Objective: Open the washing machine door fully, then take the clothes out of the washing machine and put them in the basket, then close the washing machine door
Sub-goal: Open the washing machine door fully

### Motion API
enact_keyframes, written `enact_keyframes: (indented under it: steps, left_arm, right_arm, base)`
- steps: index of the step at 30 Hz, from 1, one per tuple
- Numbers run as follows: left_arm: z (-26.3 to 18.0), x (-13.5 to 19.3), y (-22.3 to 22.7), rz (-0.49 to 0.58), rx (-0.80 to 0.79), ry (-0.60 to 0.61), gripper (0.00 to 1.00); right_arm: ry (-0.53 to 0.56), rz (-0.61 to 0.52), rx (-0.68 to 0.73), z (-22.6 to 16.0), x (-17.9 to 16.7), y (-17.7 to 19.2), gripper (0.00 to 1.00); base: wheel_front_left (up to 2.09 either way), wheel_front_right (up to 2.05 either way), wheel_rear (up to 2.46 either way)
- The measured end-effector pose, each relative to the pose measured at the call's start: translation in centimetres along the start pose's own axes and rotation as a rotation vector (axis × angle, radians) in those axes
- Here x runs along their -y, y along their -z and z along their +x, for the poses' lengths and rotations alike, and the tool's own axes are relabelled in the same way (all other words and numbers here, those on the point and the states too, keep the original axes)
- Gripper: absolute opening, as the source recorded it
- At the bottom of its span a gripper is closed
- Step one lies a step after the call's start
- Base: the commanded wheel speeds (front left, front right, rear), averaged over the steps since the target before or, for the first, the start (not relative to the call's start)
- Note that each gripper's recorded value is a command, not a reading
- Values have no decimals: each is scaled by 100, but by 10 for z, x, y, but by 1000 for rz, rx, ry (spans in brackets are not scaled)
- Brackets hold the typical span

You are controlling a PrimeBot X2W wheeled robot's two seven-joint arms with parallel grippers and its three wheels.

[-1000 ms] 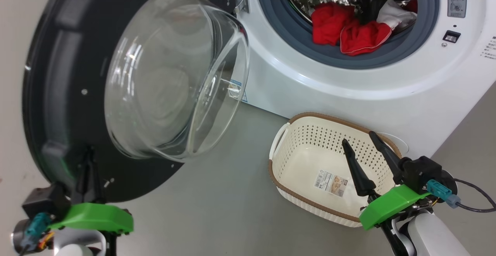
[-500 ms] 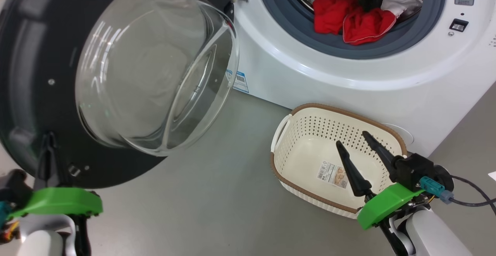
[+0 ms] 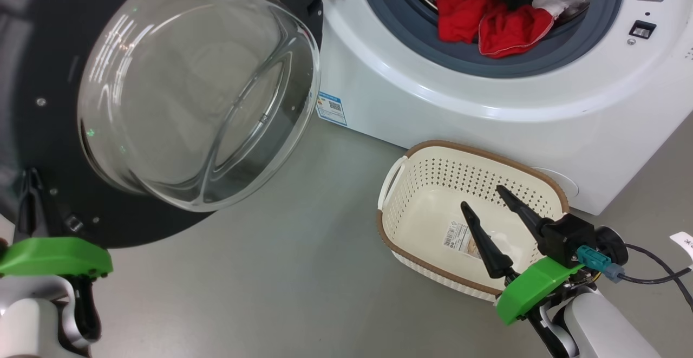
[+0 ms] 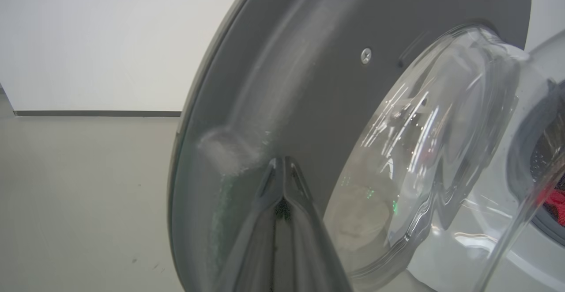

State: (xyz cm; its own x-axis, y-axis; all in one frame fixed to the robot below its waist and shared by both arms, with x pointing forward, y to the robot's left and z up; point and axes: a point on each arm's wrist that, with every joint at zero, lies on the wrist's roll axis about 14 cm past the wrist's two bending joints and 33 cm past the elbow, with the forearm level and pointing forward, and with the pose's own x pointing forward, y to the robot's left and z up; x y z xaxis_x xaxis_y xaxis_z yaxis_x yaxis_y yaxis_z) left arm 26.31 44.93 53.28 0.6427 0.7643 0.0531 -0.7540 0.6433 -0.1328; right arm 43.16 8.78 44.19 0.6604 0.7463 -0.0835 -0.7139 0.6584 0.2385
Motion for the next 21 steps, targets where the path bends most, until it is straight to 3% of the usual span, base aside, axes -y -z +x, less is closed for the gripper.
enact_keyframes:
  steps: [12, 19, 20, 21]
  left_arm:
    - [8, -3, 11, 44, -41, 2, 0]
    - [10, 9, -2, 30, 11, 19, 0]
    - [10, 13, -7, 25, 28, 32, 7]
    - [10, 17, -11, 21, 44, 41, 29]
  right_arm:
    - [6, -1, 4, -1, 3, -1, 100]
    - [45, 13, 39, -4, 11, -10, 100]
    - [52, 15, 44, -5, 12, -11, 100]
    - [61, 17, 49, -6, 14, -13, 100]
  base:
    - [0, 0, 0]
    - [0, 0, 0]
    - [0, 0, 0]
    - [0, 0, 0]
